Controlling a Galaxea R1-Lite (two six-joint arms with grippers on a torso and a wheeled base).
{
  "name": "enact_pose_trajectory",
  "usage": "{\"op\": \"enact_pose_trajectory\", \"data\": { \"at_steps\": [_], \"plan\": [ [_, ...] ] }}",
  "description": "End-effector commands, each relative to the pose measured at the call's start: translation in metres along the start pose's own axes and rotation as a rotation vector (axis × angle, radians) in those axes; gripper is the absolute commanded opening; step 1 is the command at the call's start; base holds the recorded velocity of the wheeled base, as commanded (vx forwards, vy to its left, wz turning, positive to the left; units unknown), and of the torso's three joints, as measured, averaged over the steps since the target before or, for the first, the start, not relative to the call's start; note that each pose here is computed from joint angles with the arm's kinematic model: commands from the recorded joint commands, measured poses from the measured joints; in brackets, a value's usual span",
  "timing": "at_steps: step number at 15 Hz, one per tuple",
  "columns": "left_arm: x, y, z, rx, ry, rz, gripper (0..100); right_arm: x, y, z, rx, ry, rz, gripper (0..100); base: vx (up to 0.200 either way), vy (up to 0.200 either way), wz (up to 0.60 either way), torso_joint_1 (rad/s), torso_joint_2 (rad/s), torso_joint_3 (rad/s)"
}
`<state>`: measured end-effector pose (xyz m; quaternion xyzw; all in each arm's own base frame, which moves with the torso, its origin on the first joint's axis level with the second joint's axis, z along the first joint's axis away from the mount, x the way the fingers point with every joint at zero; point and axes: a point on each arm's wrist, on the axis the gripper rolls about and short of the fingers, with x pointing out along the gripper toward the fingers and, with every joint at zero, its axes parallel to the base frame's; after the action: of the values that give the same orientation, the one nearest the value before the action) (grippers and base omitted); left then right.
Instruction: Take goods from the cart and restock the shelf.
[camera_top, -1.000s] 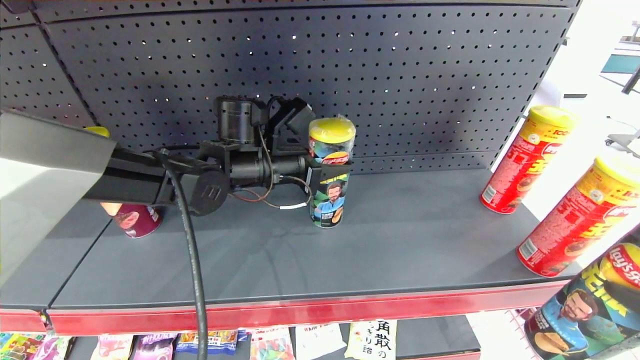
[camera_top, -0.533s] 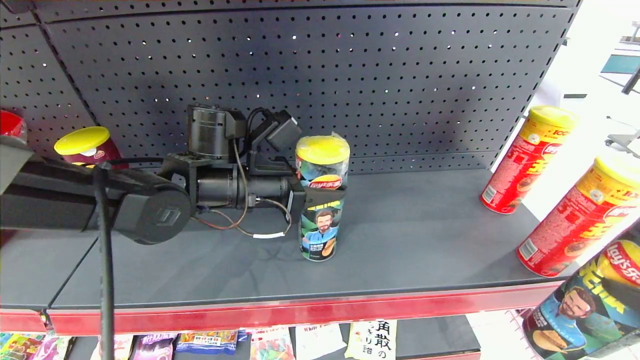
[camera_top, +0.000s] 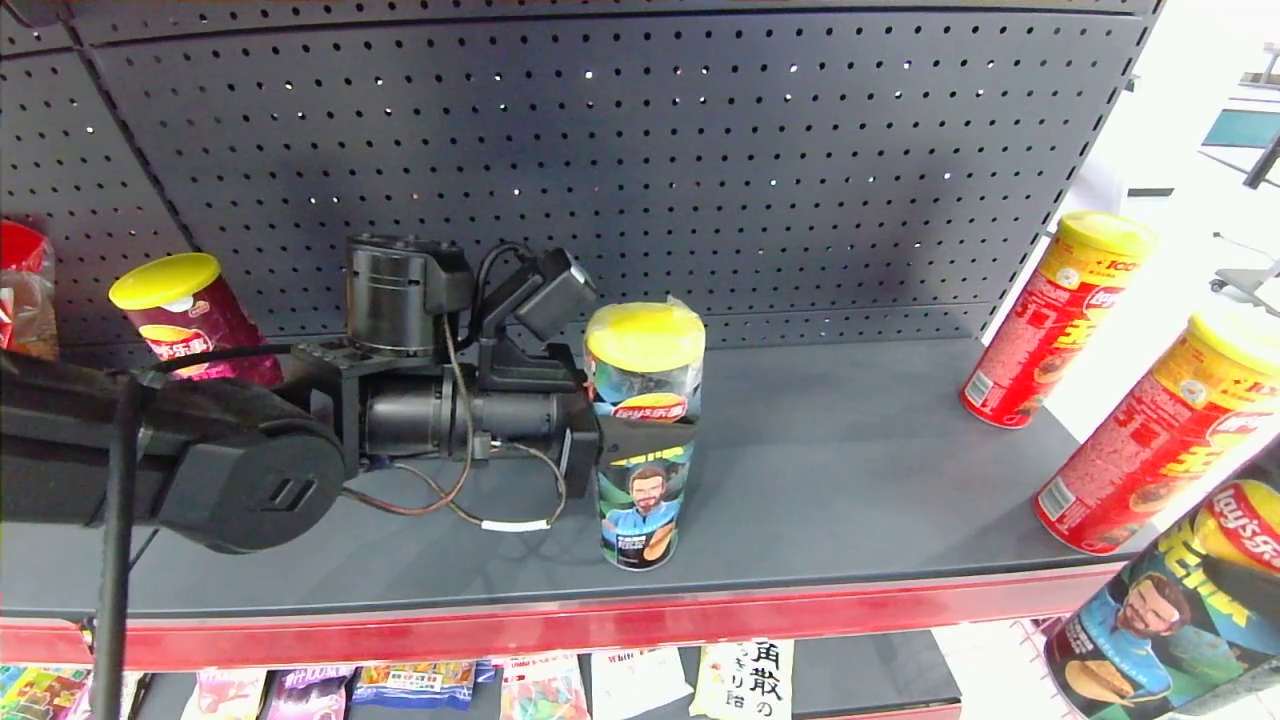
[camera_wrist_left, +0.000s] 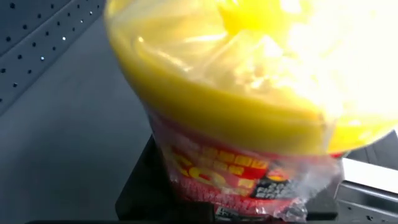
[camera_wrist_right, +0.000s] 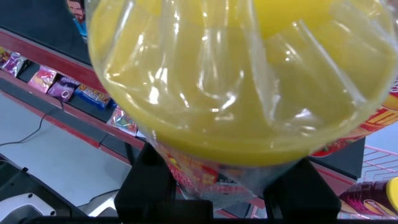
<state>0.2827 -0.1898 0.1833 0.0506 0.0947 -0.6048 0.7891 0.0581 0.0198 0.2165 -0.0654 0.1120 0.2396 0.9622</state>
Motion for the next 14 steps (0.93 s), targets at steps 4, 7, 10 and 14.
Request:
{"op": "enact_pose_trajectory", "data": {
  "at_steps": [4,7,10,14],
  "plan": [
    [-0.003,-0.009,-0.007,-0.014,0.015,-0.036,0,-0.001,0.000,0.000,-0.002,-0.004,0.000,0,0.000,0.000,0.00,0.000,0.00,0.000],
    [-0.002,-0.011,-0.008,-0.016,0.012,-0.068,0,-0.001,0.000,0.000,-0.002,-0.004,0.000,0,0.000,0.000,0.00,0.000,0.00,0.000],
    [-0.003,-0.012,-0.013,-0.018,0.014,-0.070,0,0.000,0.000,0.001,-0.001,-0.003,0.001,0,0.000,0.000,0.00,0.000,0.00,0.000],
    [-0.003,-0.013,-0.020,-0.007,0.003,-0.068,100,0.001,0.000,0.002,-0.002,-0.003,0.004,0,0.000,0.000,0.00,0.000,0.00,0.000]
  ]
}}
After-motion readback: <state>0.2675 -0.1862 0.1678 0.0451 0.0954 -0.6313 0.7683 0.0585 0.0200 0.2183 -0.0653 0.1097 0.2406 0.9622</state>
